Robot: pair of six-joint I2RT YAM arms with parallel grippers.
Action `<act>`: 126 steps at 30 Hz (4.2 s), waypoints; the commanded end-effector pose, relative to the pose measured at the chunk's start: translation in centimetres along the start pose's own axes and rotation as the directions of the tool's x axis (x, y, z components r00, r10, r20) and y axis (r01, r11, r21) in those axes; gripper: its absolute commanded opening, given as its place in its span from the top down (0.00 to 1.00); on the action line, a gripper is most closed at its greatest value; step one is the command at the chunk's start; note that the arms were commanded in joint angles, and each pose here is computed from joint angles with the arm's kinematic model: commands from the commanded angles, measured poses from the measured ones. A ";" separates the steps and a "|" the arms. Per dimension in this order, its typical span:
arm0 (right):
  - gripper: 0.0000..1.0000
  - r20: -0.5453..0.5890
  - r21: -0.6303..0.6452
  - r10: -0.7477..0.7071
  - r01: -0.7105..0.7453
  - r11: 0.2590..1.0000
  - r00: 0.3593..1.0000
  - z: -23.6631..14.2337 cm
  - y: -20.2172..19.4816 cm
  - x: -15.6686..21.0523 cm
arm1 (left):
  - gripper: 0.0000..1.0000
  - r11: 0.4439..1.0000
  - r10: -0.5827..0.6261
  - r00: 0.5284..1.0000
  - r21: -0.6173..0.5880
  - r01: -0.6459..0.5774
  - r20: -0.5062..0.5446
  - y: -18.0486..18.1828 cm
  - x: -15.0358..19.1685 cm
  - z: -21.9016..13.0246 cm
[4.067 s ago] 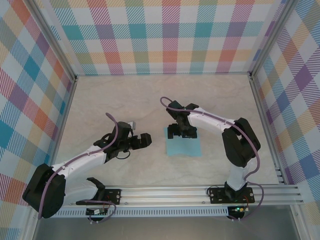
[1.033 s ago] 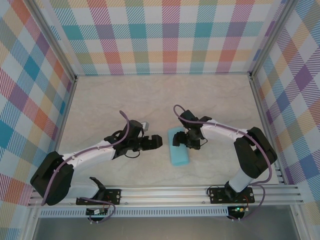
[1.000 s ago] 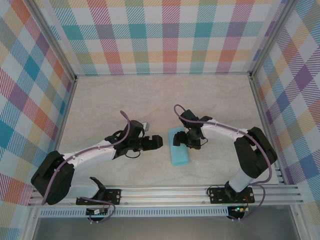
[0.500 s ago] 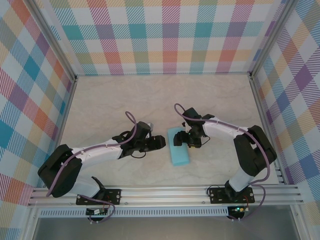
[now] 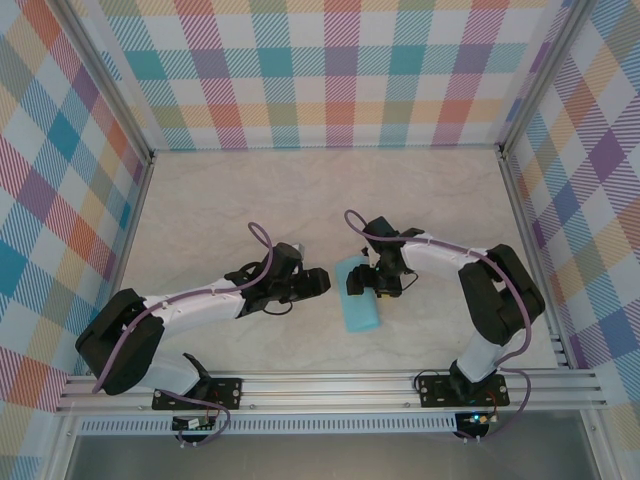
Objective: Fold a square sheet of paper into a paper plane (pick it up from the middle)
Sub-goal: Fold the square sheet of paper in half at the center of the table, then hold the square sheet of paper at the center of the table.
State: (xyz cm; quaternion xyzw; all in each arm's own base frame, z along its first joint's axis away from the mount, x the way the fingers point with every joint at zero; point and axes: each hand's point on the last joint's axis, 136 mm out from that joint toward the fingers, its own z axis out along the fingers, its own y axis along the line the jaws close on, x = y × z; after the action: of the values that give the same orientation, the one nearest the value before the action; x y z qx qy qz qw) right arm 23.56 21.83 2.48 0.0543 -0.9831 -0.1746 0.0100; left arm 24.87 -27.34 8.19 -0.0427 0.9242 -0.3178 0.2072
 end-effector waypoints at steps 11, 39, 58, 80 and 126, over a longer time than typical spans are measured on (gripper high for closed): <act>0.23 -0.021 -0.021 0.015 -0.015 1.000 1.000 1.2 0.2 -0.3 | 0.31 0.999 0.013 1.000 0.032 -0.013 -0.001 -1.2 0.1 0.2; 0.20 -0.077 0.022 -0.006 0.008 1.000 0.997 2.5 -1.0 0.4 | 0.42 1.000 -0.003 1.000 0.027 0.003 -0.020 -1.9 0.1 1.3; 0.19 -0.107 0.129 0.007 0.007 0.992 0.994 3.3 -2.9 0.5 | 0.48 1.000 -0.008 0.999 0.024 0.009 -0.033 -1.9 0.2 1.7; 0.19 -0.113 0.152 0.043 -0.026 0.988 0.993 4.3 -3.7 1.0 | 1.00 0.978 -0.176 0.976 0.090 0.188 -0.124 -3.5 1.0 6.2; 0.18 -0.123 0.146 0.060 -0.041 0.988 0.991 5.2 -4.0 1.4 | 1.00 0.971 -0.235 0.966 0.026 0.239 -0.109 -1.2 3.0 8.1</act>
State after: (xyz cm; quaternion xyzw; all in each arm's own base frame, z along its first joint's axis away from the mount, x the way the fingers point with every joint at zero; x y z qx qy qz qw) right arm 23.79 21.39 1.26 0.0296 -0.9883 -0.1417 0.0473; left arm 26.54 -33.56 2.96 -0.1315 0.9124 -0.3680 0.1217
